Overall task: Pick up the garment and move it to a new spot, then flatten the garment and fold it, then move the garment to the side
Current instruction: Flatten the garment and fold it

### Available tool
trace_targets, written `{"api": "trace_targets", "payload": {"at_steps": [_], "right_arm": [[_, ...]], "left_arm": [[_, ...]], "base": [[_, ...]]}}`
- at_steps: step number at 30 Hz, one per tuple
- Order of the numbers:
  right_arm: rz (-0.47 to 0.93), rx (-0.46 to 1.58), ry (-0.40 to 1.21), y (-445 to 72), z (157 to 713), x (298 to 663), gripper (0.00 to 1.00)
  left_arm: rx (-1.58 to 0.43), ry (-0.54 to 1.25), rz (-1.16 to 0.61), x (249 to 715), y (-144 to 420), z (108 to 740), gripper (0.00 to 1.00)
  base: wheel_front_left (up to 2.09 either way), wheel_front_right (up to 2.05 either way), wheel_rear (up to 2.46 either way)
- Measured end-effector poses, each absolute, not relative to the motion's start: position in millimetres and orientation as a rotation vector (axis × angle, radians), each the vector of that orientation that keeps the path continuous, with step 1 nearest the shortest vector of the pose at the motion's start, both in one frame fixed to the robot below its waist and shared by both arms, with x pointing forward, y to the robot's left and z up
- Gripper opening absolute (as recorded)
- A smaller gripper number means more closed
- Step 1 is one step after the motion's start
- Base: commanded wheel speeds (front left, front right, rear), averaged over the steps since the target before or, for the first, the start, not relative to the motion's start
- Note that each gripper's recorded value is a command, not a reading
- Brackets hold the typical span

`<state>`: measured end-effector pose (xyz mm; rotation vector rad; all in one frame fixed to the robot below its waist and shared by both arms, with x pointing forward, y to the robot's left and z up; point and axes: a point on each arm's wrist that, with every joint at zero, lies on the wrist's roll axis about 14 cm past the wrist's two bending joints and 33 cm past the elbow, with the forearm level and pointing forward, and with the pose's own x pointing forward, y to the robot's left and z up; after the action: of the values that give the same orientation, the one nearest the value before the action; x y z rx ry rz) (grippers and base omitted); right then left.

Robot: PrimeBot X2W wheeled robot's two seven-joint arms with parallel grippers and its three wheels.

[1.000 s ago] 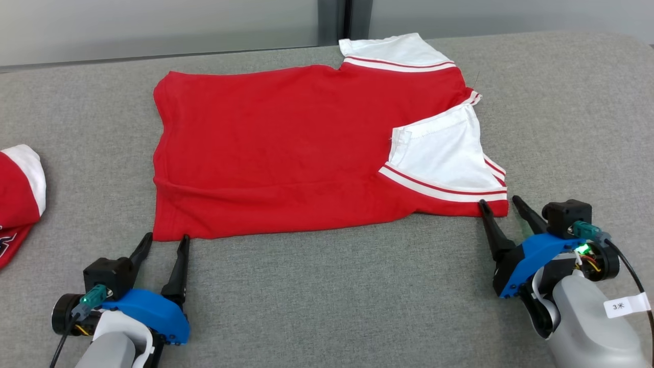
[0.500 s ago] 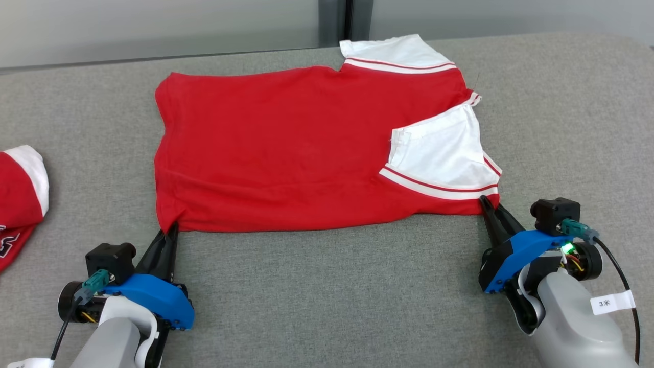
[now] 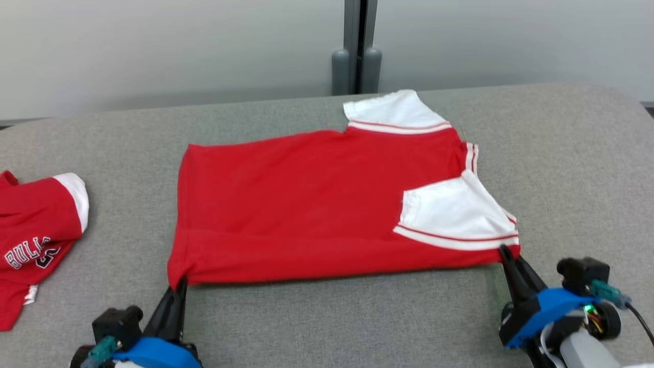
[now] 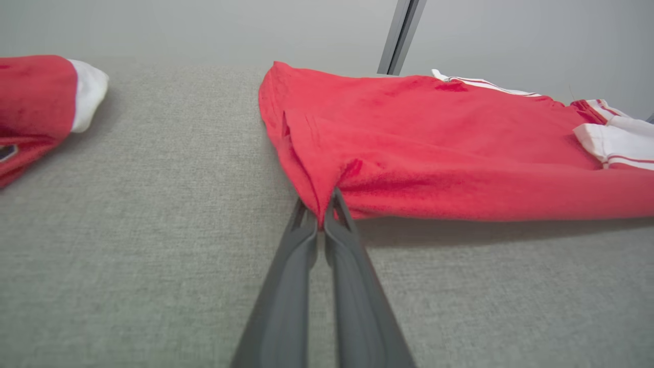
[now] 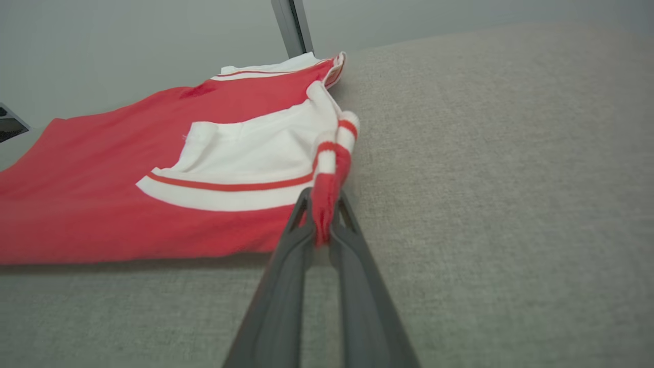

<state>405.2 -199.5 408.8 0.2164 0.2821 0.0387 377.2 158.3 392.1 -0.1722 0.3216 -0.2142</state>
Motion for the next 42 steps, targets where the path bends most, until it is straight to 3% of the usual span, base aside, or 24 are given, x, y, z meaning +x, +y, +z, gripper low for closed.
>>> {"api": "trace_targets", "payload": {"at_steps": [17,18,19,20,27,42], "right_arm": [[-0.013,0.250,0.425,-207,405,324,0.00],[-0.017,0.263,0.443,-206,403,322,0.11],[-0.023,0.274,0.450,-205,402,321,0.40],[-0.027,0.277,0.445,-206,403,321,1.00],[-0.034,0.237,0.379,-214,419,331,1.00],[0.064,0.146,-0.017,-188,513,380,1.00]], "left_arm": [[-0.202,0.372,-0.185,334,153,380,0.00],[-0.203,0.381,-0.186,332,152,378,0.00],[-0.204,0.386,-0.187,331,150,377,0.40],[-0.204,0.387,-0.189,331,149,377,1.00],[-0.194,0.339,-0.177,338,151,389,1.00],[-0.114,0.050,-0.088,373,185,471,1.00]], "base": [[0.00,0.00,0.00],[0.00,0.00,0.00],[0.00,0.00,0.00],[0.00,0.00,0.00],[0.00,0.00,0.00],[0.00,0.00,0.00]]}}
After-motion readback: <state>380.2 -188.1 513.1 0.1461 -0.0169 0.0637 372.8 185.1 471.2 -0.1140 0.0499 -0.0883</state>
